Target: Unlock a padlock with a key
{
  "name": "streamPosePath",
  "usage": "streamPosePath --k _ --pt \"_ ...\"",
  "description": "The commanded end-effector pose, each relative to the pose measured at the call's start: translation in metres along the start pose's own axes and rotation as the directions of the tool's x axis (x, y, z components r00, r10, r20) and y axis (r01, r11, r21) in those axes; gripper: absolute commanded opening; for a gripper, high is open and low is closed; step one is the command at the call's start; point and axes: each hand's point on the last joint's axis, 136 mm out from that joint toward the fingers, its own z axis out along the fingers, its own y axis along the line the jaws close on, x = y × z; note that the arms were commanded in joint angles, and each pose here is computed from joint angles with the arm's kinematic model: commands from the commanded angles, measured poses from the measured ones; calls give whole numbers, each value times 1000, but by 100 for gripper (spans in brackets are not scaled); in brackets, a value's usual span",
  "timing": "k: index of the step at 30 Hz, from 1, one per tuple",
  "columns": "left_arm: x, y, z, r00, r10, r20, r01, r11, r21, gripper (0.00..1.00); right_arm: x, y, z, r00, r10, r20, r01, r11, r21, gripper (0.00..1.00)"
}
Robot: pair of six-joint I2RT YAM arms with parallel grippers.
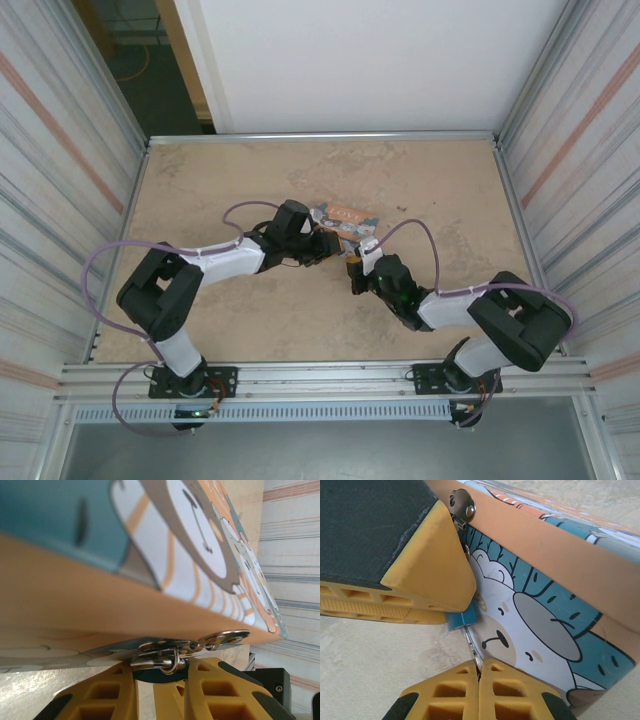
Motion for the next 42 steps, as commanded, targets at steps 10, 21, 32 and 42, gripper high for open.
streamPosePath --k 10,21,32,42 --pt "17 -53 -17 994 82 -66 -72 986 147 23 -63 11 14 985 -30 168 44 995 -85 0" --pt "23 -53 -14 993 70 -95 -53 985 165 23 -77 11 23 982 -47 185 67 992 -105 0" --pt "26 -49 -12 992 64 -108 -47 986 157 23 -81 8 29 987 32 158 3 976 -219 0" --pt "27 -45 -8 992 58 -116 -41 988 151 23 -85 12 35 988 56 141 -16 963 -271 0"
